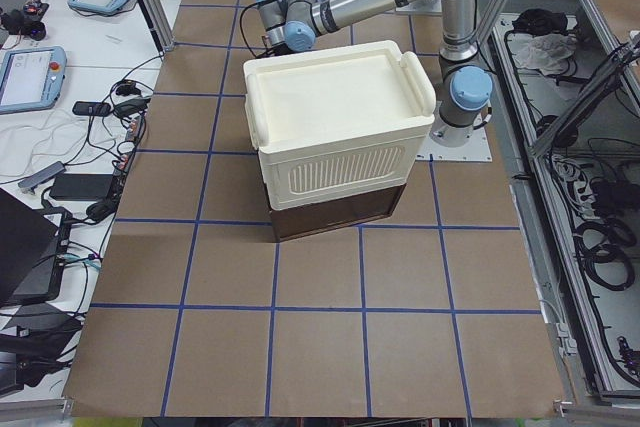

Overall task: Pull drawer sideways
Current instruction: 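Pull the handle with the left gripper, sliding the drawer outward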

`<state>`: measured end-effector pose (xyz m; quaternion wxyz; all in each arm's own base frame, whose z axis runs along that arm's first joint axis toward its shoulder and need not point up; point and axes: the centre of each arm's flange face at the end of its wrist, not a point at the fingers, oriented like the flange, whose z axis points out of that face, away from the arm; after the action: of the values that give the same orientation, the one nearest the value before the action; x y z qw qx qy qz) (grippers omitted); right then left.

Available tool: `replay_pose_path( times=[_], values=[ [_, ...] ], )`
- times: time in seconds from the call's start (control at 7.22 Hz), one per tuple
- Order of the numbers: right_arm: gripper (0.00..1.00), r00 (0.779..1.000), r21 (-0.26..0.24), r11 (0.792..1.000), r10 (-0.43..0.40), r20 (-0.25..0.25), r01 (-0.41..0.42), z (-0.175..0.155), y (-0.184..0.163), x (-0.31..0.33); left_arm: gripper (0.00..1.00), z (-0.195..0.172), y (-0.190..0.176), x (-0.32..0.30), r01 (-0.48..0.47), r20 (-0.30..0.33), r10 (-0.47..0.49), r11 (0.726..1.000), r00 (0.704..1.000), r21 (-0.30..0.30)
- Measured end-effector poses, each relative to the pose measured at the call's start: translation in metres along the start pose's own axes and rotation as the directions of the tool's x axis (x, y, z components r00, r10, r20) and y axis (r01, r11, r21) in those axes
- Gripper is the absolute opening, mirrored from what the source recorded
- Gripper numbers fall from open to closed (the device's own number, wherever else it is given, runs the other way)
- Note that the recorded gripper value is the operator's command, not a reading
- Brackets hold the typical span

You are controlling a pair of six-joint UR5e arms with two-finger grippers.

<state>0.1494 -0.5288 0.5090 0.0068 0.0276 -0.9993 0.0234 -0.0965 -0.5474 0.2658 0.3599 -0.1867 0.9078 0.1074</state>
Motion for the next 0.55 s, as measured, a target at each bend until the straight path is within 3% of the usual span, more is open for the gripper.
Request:
replay_pose_path(
  times=[0.55],
  values=[
    [1.0,1.0,0.0,1.0,0.0,0.0,0.0,0.0,0.0,0.0,0.21,-0.0113,0.0024,0.0062,-0.002,-0.023,0.002,1.0,1.0,0.009]
  ],
)
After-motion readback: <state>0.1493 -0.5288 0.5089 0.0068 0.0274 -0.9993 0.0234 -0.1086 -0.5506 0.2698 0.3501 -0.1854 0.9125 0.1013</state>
